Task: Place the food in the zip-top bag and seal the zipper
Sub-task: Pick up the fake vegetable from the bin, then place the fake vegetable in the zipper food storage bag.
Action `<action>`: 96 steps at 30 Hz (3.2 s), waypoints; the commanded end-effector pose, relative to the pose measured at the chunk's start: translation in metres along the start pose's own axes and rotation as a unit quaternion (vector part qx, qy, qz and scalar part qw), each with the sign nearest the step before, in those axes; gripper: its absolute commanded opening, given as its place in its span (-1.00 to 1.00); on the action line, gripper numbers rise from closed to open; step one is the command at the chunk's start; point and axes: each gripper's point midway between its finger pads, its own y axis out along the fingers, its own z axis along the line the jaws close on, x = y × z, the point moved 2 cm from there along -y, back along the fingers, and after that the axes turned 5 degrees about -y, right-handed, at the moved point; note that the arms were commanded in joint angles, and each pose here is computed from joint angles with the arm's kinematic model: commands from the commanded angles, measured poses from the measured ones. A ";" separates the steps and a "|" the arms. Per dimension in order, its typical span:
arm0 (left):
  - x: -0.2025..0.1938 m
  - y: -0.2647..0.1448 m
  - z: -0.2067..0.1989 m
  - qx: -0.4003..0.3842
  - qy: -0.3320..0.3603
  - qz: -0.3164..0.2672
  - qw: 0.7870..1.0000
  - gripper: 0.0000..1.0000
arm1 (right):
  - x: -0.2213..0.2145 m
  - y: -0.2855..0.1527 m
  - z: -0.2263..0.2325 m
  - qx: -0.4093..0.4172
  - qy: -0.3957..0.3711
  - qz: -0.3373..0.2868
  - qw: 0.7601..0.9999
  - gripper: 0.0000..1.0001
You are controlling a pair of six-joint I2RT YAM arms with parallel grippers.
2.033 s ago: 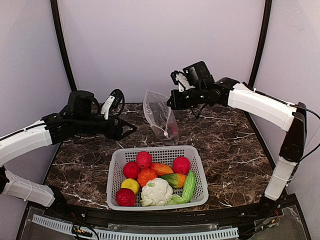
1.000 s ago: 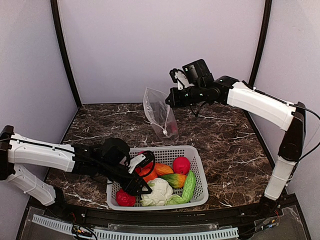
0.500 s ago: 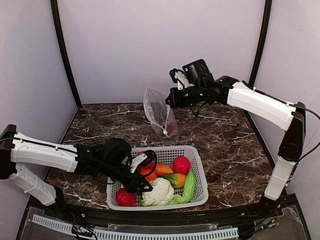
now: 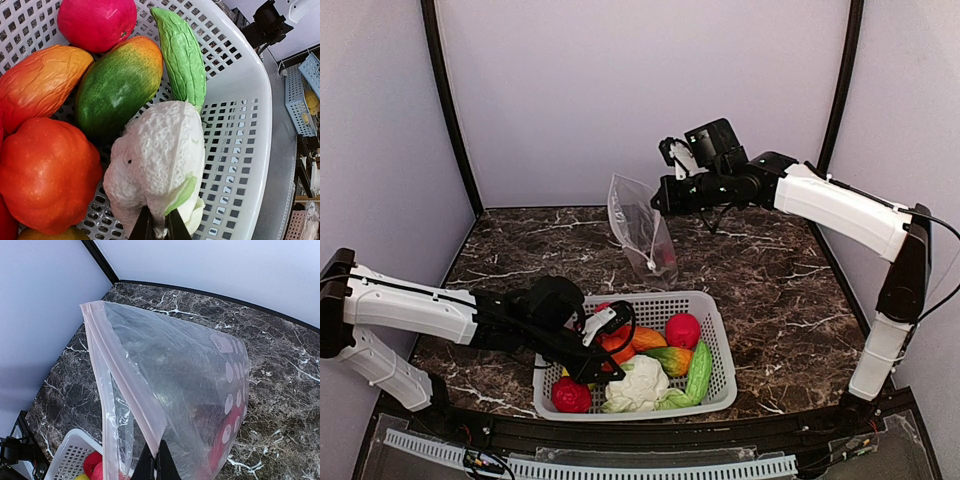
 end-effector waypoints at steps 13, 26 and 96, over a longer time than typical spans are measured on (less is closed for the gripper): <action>0.071 -0.104 -0.035 0.033 0.010 -0.139 0.990 -0.99 | 0.005 -0.011 -0.004 -0.022 -0.010 -0.013 1.000 -1.00; 0.176 -0.203 -0.019 0.056 -0.079 -0.321 0.942 -0.99 | 0.004 -0.011 -0.005 -0.026 -0.018 -0.019 0.999 -1.00; 0.237 -0.110 0.098 0.141 -0.215 -0.322 0.911 -0.71 | -0.020 0.007 0.062 0.067 -0.026 -0.043 0.997 -1.00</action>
